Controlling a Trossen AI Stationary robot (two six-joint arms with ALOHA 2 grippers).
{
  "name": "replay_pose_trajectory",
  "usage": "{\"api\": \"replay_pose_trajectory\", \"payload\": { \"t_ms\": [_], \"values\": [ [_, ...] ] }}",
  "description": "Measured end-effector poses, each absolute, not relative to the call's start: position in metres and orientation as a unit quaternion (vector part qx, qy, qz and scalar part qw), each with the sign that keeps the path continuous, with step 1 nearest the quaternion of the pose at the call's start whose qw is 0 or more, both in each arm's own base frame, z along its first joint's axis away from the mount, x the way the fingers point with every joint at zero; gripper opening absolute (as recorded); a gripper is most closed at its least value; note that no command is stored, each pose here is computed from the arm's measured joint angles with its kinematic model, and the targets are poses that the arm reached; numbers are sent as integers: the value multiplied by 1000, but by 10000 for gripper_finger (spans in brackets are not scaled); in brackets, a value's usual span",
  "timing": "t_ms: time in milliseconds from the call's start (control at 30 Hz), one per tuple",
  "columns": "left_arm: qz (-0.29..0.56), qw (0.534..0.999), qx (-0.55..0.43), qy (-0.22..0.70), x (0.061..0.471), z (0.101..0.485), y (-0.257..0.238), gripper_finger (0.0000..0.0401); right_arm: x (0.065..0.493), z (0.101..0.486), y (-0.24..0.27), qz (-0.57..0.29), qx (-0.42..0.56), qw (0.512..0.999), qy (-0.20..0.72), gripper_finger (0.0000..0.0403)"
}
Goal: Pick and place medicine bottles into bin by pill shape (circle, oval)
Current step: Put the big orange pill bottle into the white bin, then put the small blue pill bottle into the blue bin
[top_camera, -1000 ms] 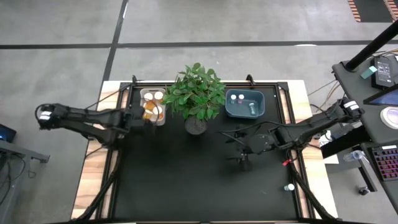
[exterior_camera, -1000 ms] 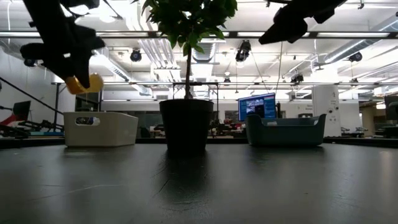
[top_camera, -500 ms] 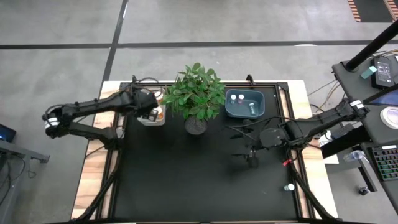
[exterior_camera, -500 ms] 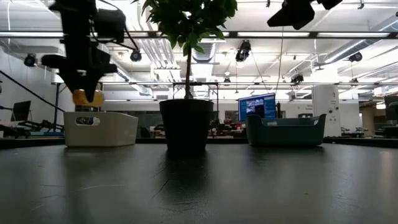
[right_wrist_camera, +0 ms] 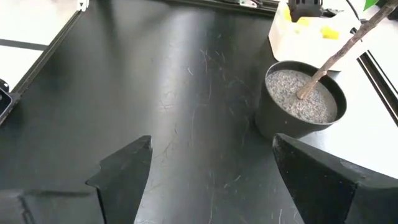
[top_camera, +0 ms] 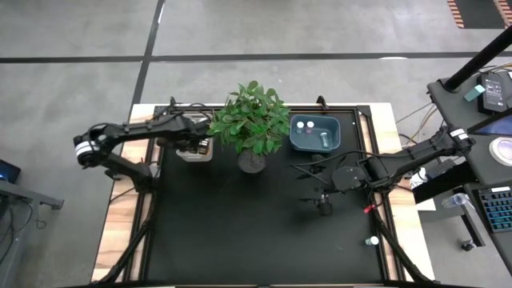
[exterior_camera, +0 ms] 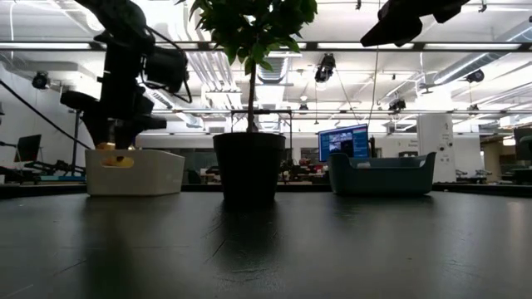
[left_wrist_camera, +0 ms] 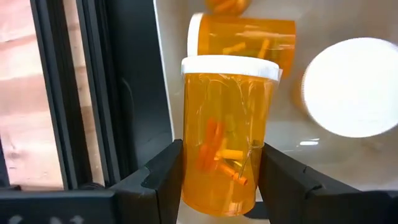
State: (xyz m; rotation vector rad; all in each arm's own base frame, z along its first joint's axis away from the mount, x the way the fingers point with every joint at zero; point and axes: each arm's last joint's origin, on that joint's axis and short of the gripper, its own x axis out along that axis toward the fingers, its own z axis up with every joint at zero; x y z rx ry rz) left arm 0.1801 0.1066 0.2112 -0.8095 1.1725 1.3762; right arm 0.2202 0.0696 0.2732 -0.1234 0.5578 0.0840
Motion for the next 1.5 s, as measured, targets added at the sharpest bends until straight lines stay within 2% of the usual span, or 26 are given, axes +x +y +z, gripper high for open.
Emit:
{"api": "replay_pose_trajectory", "payload": {
  "t_ms": [333, 700, 933, 1300, 1500],
  "values": [
    [587, 520, -342, 518, 188, 196, 110, 160, 220, 273, 70, 43, -65, 958, 275, 325],
    [585, 525, -340, 515, 187, 197, 110, 239, 220, 273, 70, 42, -65, 958, 275, 325],
    [556, 549, -322, 534, 190, 205, 110, 253, 220, 273, 70, 43, -65, 958, 275, 325],
    [522, 600, -302, 526, 176, 247, 79, 254, 220, 273, 69, 35, -42, 959, 278, 325],
    [484, 659, -296, 494, 166, 262, 44, 254, 219, 270, 69, 12, 31, 956, 291, 325]
  ]
}}
